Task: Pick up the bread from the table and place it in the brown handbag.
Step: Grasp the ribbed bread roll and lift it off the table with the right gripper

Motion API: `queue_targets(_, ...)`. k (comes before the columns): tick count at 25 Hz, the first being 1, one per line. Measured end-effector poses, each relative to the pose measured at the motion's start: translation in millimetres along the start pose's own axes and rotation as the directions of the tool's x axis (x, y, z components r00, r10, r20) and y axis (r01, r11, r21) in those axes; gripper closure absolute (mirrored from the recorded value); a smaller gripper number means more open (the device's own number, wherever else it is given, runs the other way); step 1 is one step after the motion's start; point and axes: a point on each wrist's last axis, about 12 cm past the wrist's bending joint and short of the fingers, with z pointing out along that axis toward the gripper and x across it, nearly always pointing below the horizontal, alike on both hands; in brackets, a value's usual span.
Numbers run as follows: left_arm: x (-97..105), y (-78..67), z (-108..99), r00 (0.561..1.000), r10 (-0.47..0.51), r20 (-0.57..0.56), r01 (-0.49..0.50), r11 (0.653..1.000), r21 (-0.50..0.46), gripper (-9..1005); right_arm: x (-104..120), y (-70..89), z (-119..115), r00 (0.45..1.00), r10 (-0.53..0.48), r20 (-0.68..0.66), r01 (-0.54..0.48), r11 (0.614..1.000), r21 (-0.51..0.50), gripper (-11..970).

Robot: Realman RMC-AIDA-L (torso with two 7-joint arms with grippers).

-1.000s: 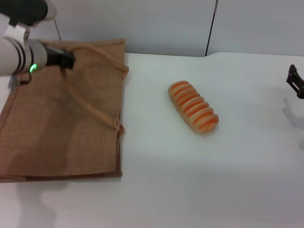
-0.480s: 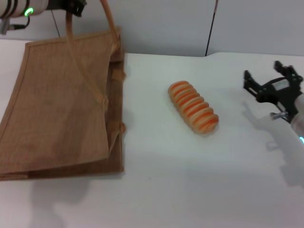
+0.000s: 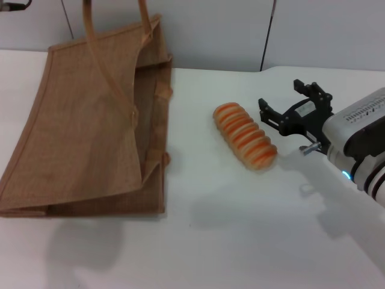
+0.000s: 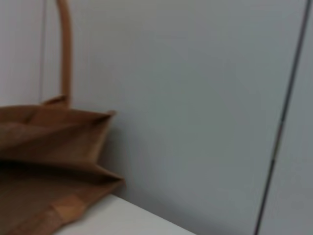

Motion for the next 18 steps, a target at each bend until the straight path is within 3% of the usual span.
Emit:
queue_targets(9, -14, -15.9, -6, 0.998, 0.057, 0.032, -0.058, 0.998, 0.035, 876, -26, 10.7, -9, 0.999, -0.032, -0.041, 0.03, 0.997, -0.068, 93)
queue_targets(18, -27, -22.5, -18, 0.994, 0.095, 0.063, -0.098, 0.994, 0.044, 876, -35, 24.3, -8, 0.987, -0.069, -0.146, 0.052, 0.992, -0.119, 93)
